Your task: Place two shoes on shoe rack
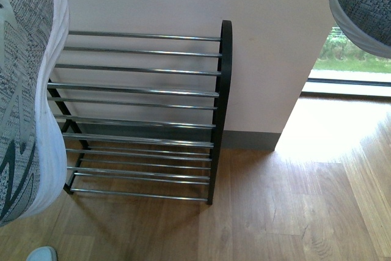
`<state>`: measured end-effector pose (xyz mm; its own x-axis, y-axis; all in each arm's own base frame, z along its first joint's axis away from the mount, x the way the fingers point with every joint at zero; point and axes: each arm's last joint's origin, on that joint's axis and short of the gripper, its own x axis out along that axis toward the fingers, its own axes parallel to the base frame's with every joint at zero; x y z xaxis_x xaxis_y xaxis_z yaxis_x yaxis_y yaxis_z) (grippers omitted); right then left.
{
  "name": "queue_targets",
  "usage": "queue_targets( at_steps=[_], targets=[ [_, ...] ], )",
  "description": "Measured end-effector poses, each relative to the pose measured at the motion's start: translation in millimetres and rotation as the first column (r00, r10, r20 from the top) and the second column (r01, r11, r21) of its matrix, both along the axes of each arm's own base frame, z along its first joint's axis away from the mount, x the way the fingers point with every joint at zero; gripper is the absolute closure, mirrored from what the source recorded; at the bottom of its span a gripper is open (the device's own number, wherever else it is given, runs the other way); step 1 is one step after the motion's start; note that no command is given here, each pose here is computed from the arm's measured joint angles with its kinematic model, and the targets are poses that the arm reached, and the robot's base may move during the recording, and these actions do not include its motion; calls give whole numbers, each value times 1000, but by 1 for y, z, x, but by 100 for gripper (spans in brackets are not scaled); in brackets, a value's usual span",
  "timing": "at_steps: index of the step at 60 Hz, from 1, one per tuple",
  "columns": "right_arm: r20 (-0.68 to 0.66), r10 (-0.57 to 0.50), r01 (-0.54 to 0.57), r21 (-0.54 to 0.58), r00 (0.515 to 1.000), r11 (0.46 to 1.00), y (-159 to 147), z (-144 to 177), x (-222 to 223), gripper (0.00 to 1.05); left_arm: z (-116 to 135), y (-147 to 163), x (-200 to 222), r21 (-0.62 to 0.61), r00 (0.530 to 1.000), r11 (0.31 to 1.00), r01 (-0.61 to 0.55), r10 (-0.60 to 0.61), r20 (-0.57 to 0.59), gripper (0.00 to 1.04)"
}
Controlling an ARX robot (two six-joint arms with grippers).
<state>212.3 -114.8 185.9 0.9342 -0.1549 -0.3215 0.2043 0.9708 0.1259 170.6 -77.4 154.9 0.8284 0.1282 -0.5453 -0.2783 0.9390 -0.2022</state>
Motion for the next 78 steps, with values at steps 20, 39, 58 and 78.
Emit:
queue_targets(
  at_steps=[20, 39, 58, 78],
  targets=[
    [0, 0, 0, 0, 1000, 1000, 0, 0, 0, 103, 0, 0, 0, 0, 1000, 1000, 0, 0, 0, 103],
    [57, 191, -191, -5, 980, 981, -2, 2, 0, 103, 0, 0, 0, 0, 1000, 1000, 0, 0, 0, 103],
    [-31, 306, -298, 158, 951, 941, 46, 46, 30, 103, 0, 0, 0, 0, 1000, 1000, 0, 0, 0, 103],
    [-63, 368, -344, 237, 928, 908, 106, 76, 58, 103, 0, 0, 0, 0, 1000, 1000, 1, -1, 0, 103]
  ],
)
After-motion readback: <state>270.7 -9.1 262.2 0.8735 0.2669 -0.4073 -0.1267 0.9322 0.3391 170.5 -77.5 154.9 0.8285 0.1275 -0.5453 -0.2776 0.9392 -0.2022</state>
